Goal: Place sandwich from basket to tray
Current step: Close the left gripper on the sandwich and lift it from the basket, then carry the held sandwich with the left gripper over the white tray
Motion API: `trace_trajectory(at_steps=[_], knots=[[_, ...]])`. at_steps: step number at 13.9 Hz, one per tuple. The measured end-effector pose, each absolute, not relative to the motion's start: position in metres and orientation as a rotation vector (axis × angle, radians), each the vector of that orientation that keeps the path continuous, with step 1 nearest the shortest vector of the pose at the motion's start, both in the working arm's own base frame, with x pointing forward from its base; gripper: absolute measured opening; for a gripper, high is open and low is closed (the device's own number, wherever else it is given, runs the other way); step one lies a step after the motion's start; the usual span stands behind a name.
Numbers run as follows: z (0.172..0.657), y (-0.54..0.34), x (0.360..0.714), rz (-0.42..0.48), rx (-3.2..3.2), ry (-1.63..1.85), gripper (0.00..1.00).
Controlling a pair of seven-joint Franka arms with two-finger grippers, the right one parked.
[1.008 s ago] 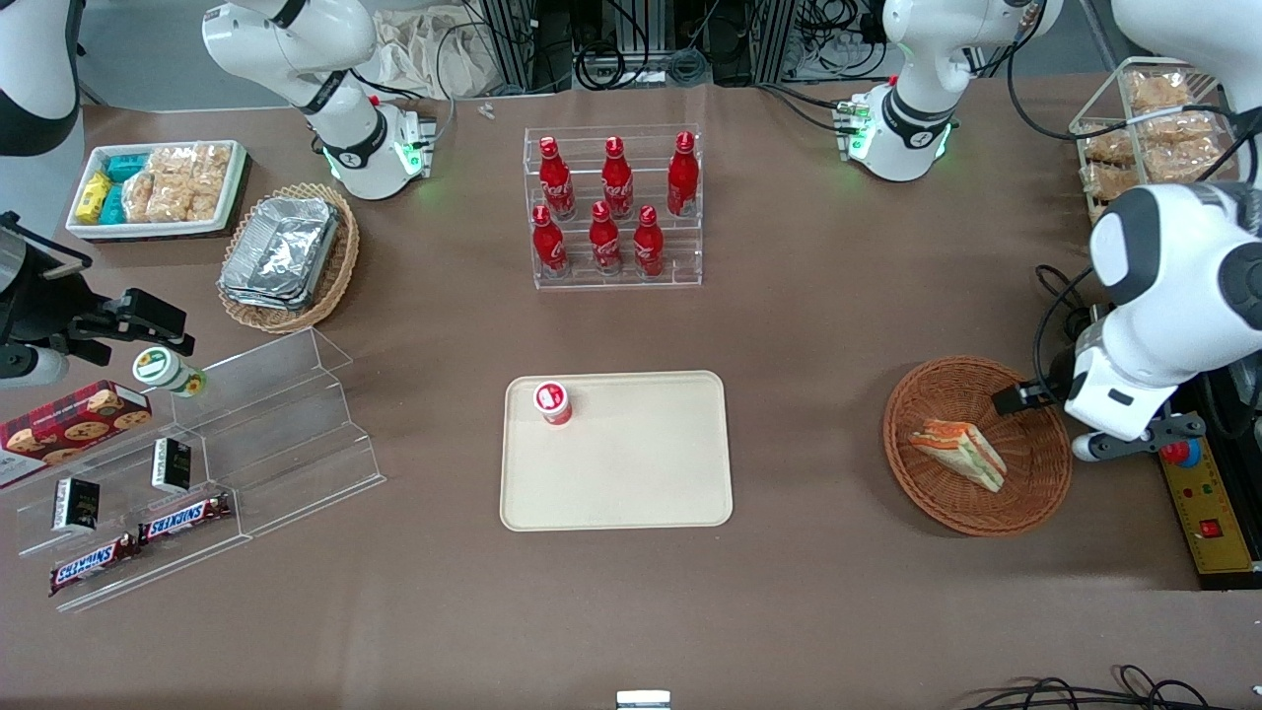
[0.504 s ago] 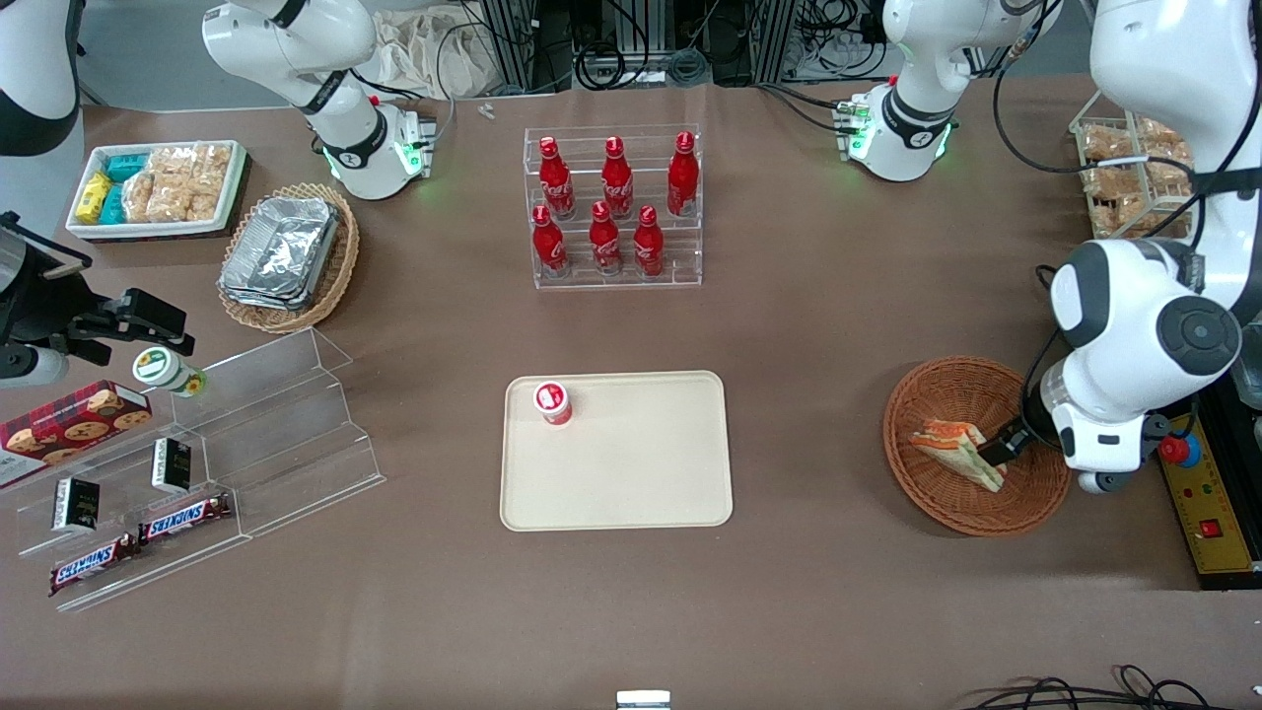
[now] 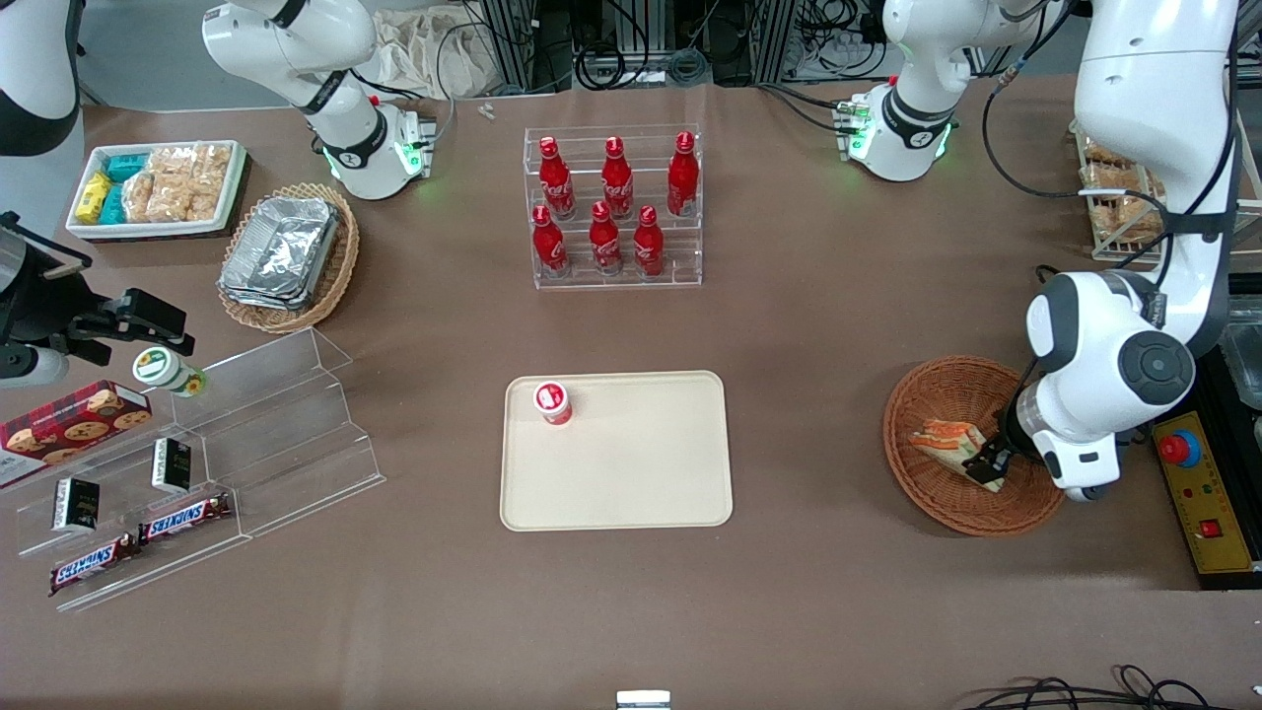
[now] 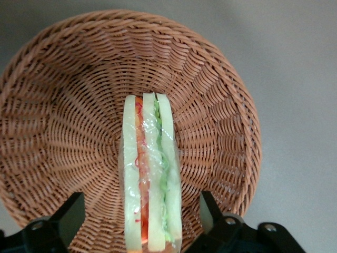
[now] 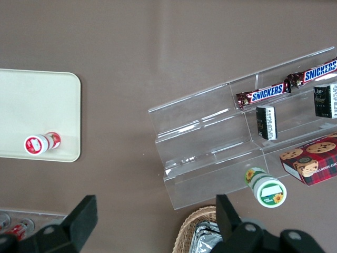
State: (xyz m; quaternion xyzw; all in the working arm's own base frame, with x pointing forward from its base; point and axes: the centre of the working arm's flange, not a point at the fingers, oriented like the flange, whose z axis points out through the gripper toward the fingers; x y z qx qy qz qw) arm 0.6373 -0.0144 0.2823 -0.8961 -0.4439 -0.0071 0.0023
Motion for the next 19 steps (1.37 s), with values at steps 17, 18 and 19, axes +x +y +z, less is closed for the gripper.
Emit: trace_trajectory(at_steps=[17, 18, 19], knots=[[0.416, -0.017, 0.625, 0.116, -2.748, -1.379, 0.24], [0.450, -0.021, 0.625, 0.142, -2.741, -1.368, 0.20], [0.480, -0.027, 0.624, 0.156, -2.743, -1.354, 0.15]])
